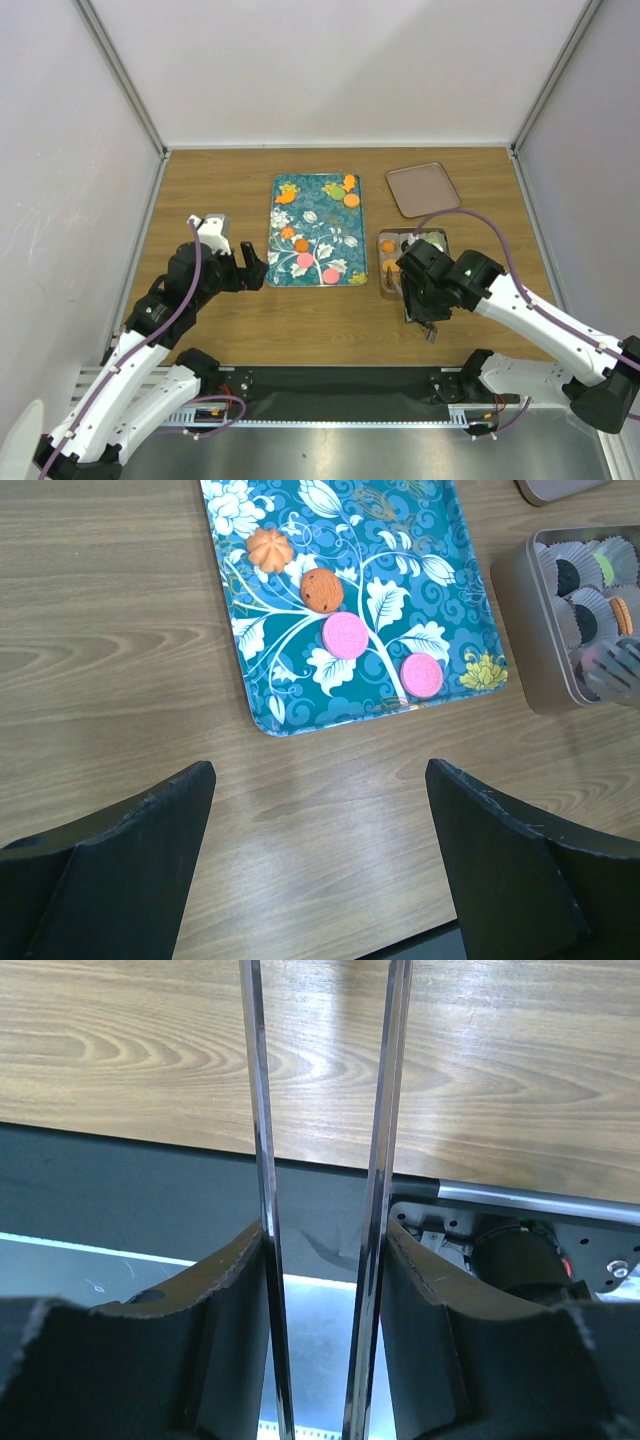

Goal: Pack the cookies

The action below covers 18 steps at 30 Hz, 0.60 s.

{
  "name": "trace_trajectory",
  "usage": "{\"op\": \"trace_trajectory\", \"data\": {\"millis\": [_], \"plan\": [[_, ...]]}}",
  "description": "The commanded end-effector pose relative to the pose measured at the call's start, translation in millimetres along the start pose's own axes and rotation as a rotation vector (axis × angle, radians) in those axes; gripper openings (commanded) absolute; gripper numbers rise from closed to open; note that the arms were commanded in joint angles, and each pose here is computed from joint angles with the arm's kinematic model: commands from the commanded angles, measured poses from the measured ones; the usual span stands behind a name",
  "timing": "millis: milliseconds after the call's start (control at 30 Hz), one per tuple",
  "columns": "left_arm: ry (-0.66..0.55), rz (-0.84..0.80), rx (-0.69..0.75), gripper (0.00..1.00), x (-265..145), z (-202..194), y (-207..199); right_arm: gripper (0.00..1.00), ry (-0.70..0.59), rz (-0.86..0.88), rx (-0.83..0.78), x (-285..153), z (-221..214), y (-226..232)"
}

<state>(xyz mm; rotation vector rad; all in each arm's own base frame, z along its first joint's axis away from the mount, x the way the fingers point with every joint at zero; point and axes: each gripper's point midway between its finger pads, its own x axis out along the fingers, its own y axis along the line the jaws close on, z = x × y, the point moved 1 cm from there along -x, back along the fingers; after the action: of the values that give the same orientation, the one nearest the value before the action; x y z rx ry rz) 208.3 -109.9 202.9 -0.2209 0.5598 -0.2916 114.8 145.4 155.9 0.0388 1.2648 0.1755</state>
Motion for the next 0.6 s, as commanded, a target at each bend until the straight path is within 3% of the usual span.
{"op": "trace_trajectory", "data": {"millis": [0,267,567], "plan": [[-0.050,-0.014,0.007,0.93,-3.6,14.1,-4.5,0.46,-0.077,0.018,0.005,-18.7,19.2,3.2],[-0.048,-0.015,0.008,0.93,-3.0,13.9,-4.7,0.45,-0.230,0.138,-0.019,-48.6,77.7,46.2],[-0.053,-0.002,0.003,0.93,-3.5,14.5,-2.6,0.44,-0.209,0.188,-0.192,-3.4,127.8,138.1]]}}
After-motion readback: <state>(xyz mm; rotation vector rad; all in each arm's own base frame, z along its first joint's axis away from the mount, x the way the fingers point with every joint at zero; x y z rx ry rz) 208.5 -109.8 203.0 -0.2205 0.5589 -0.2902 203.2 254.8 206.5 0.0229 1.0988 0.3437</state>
